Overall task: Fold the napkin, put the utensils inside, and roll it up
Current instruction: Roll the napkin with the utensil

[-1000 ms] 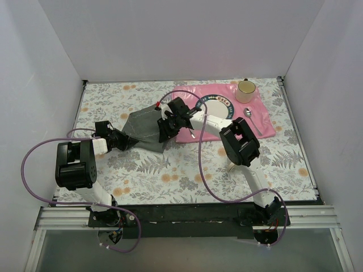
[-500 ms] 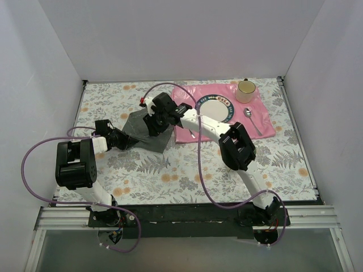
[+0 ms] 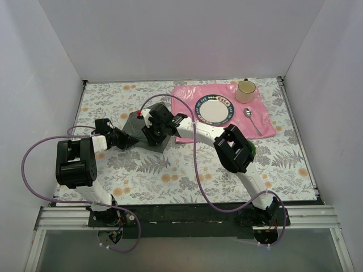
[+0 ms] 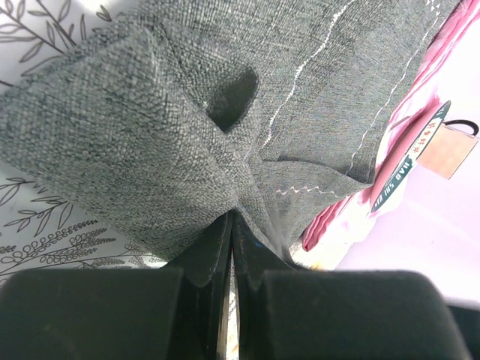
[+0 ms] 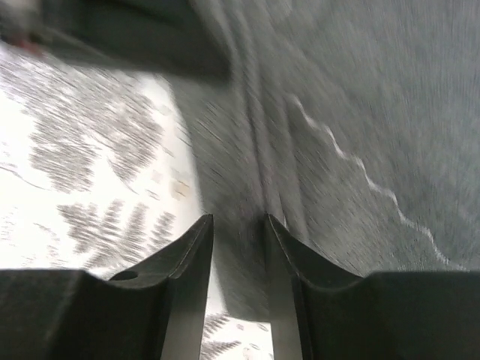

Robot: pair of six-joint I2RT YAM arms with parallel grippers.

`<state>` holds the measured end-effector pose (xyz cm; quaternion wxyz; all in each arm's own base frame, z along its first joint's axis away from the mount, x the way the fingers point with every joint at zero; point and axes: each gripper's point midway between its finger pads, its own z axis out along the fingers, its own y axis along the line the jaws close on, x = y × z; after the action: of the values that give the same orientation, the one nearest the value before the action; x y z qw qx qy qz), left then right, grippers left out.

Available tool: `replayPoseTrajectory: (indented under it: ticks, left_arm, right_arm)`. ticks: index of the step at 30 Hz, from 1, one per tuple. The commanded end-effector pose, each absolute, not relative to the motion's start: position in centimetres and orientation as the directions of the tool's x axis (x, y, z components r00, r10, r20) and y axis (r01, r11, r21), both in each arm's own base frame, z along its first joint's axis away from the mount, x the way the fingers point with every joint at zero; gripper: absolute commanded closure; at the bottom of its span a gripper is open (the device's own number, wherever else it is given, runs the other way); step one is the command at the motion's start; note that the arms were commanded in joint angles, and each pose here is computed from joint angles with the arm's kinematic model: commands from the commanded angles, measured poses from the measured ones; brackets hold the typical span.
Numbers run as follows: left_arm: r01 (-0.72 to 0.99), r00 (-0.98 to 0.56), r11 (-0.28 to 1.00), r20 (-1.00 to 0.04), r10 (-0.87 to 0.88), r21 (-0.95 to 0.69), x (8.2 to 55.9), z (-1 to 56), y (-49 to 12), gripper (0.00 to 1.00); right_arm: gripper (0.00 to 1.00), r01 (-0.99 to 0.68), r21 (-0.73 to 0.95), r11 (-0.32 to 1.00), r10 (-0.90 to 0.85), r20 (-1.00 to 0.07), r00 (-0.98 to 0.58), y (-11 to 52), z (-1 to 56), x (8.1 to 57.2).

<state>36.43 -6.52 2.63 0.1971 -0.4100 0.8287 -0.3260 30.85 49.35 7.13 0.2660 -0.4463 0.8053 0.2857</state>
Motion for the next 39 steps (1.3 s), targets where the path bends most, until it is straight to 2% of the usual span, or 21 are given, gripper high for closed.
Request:
replayPoseTrajectory:
  ticks: [1,5,10,13,17,22,25,26,28,29,30,31,34,39]
  left_arm:
    - [-0.590,-0.589,0.488,-0.072,-0.805,-0.643,36.0,0.9,-5.8,1.00]
    - [-0.564,-0.604,0.497,-0.081,-0.793,-0.659,36.3,1.5,-6.0,1.00]
    - [-0.505,-0.616,0.526,-0.142,-0.775,-0.684,37.3,3.3,-5.7,1.00]
    - [-0.484,-0.623,0.531,-0.152,-0.767,-0.695,37.8,4.0,-5.7,0.93]
    - [-0.484,-0.614,0.535,-0.167,-0.772,-0.692,38.2,4.2,-5.1,0.89]
    - [-0.524,-0.608,0.539,-0.155,-0.779,-0.659,38.1,2.3,-4.0,0.90]
    - [-0.550,-0.612,0.533,-0.124,-0.781,-0.643,37.7,0.9,-3.9,0.95]
    - [-0.556,-0.614,0.528,-0.112,-0.781,-0.642,37.6,0.7,-4.1,0.96]
    - [-0.561,-0.616,0.525,-0.101,-0.782,-0.640,37.4,0.6,-4.2,0.97]
    - [-0.568,-0.608,0.524,-0.105,-0.787,-0.635,37.4,0.5,-4.0,0.97]
    - [-0.571,-0.608,0.524,-0.104,-0.787,-0.632,37.3,0.5,-4.0,0.98]
    - [-0.576,-0.607,0.522,-0.099,-0.788,-0.629,37.3,0.4,-4.0,0.98]
    - [-0.593,-0.609,0.508,-0.066,-0.791,-0.625,37.0,-0.2,-4.3,1.00]
    - [-0.621,-0.596,0.481,-0.026,-0.803,-0.619,36.6,-1.0,-4.5,1.00]
  right_arm:
    - [0.60,-0.841,0.236,0.487,-0.551,-0.665,-0.505,47.3,4.4,32.2]
    - [0.61,-0.822,0.184,0.539,-0.587,-0.618,-0.524,44.7,1.3,31.9]
    - [0.62,-0.820,0.205,0.534,-0.598,-0.594,-0.538,44.2,0.1,31.2]
    - [0.62,-0.823,0.212,0.527,-0.592,-0.604,-0.535,44.7,0.6,31.3]
    - [0.63,-0.825,0.211,0.525,-0.597,-0.600,-0.533,44.9,0.5,31.5]
    - [0.63,-0.826,0.206,0.525,-0.603,-0.594,-0.532,44.7,0.6,31.6]
    - [0.62,-0.844,0.201,0.497,-0.605,-0.617,-0.503,45.8,2.1,31.7]
    - [0.61,-0.857,0.175,0.485,-0.631,-0.609,-0.481,45.6,2.3,31.7]
    - [0.51,-0.878,0.116,0.464,-0.639,-0.643,-0.423,47.0,4.3,32.1]
    - [0.44,-0.887,0.048,0.459,-0.659,-0.652,-0.376,47.0,4.9,32.6]
    - [0.31,-0.894,0.005,0.449,-0.662,-0.670,-0.336,47.4,6.2,32.8]
    - [0.27,-0.900,-0.050,0.433,-0.667,-0.689,-0.284,48.4,7.5,32.6]
    - [0.21,-0.904,-0.184,0.386,-0.692,-0.706,-0.151,49.8,10.0,32.3]
    - [0.20,-0.889,-0.330,0.318,-0.730,-0.684,-0.007,51.7,11.0,30.9]
